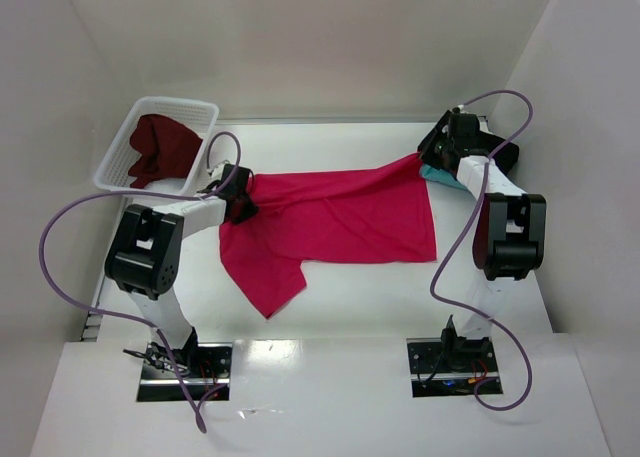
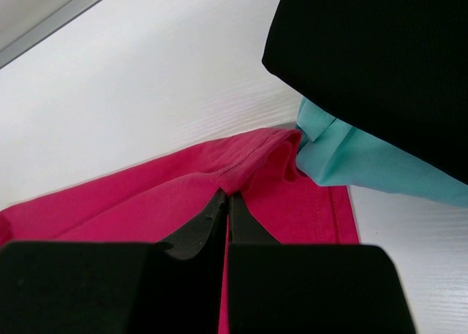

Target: Fold and stack the t-shirts

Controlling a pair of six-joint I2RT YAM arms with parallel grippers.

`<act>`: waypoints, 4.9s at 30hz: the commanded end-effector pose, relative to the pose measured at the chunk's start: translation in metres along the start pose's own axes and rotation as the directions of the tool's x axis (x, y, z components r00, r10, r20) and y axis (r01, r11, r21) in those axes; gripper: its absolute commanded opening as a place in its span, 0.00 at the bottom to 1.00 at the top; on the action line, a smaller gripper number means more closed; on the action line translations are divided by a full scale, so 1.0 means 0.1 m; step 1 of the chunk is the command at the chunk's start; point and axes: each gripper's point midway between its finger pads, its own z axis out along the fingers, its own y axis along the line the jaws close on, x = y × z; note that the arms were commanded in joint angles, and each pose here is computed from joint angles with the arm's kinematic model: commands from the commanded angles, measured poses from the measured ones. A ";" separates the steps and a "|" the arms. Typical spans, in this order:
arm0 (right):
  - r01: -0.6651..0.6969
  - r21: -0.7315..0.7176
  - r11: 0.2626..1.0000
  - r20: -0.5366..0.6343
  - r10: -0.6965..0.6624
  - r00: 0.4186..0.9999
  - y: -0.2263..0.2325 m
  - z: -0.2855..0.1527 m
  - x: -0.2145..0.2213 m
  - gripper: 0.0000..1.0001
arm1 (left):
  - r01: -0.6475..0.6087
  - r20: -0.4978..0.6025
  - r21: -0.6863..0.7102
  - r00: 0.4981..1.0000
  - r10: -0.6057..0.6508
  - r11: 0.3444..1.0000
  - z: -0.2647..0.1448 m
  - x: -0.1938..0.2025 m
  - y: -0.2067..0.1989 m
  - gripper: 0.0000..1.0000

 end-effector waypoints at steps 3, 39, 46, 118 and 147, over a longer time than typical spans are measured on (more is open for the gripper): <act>0.029 -0.014 0.999 0.044 -0.029 0.999 0.07 0.03 -0.10 0.00 | 0.023 0.045 -0.001 0.999 -0.023 1.000 0.06 -0.13 -0.06 0.24; 0.028 -0.002 1.000 0.039 -0.027 0.999 0.05 0.05 -0.11 0.00 | -0.081 -0.051 0.130 0.995 0.088 0.988 -0.29 -0.21 -0.12 0.43; 0.026 0.002 1.000 0.031 -0.026 0.999 0.03 0.08 -0.08 0.00 | -0.085 -0.054 0.086 0.994 0.090 0.993 -0.19 -0.16 -0.02 0.43; 0.043 0.023 0.999 0.030 -0.044 0.999 0.01 0.08 -0.12 0.00 | -0.078 0.069 0.027 0.995 0.076 0.997 -0.04 -0.59 -0.14 0.00; 0.035 -0.002 0.999 0.110 -0.035 0.993 0.24 -0.05 -0.58 0.00 | -0.217 0.152 0.313 0.972 0.177 0.925 -1.31 -1.54 -0.47 0.00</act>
